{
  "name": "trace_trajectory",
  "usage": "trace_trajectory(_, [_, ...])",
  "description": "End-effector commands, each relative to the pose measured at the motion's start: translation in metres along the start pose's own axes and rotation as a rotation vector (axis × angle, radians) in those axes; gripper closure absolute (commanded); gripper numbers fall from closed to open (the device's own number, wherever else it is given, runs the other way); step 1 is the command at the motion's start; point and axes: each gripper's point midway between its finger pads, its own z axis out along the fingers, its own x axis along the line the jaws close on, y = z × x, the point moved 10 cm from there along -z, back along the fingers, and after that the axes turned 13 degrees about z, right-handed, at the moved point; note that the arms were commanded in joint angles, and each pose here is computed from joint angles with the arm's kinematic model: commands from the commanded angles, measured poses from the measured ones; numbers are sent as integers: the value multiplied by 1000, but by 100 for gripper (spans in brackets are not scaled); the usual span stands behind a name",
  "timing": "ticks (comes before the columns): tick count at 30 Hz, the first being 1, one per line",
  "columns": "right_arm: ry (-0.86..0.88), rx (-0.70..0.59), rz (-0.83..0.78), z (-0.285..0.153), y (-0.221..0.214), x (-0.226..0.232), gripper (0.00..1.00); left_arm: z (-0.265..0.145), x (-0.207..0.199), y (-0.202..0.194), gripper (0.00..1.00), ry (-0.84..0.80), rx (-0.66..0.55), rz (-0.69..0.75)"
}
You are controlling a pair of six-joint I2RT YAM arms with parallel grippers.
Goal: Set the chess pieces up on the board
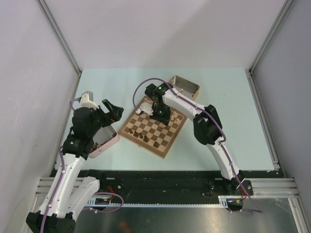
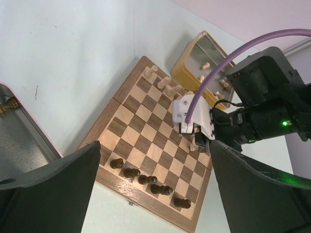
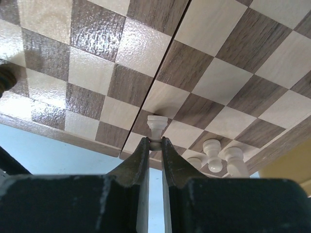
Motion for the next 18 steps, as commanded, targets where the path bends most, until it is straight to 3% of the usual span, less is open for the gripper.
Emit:
trace_trajectory(1, [22, 118, -24, -10, -10, 9, 88, -6, -1, 9, 1, -1, -46, 25])
trace_trajectory(5, [14, 111, -26, -9, -6, 8, 86, -7, -1, 8, 1, -2, -49, 24])
trace_trajectory(9, [-3, 89, -26, -9, -2, 6, 77, -8, -1, 7, 1, -3, -47, 21])
trace_trajectory(18, [3, -34, 3, -22, 10, 3, 69, -9, -2, 10, 2, -8, -52, 17])
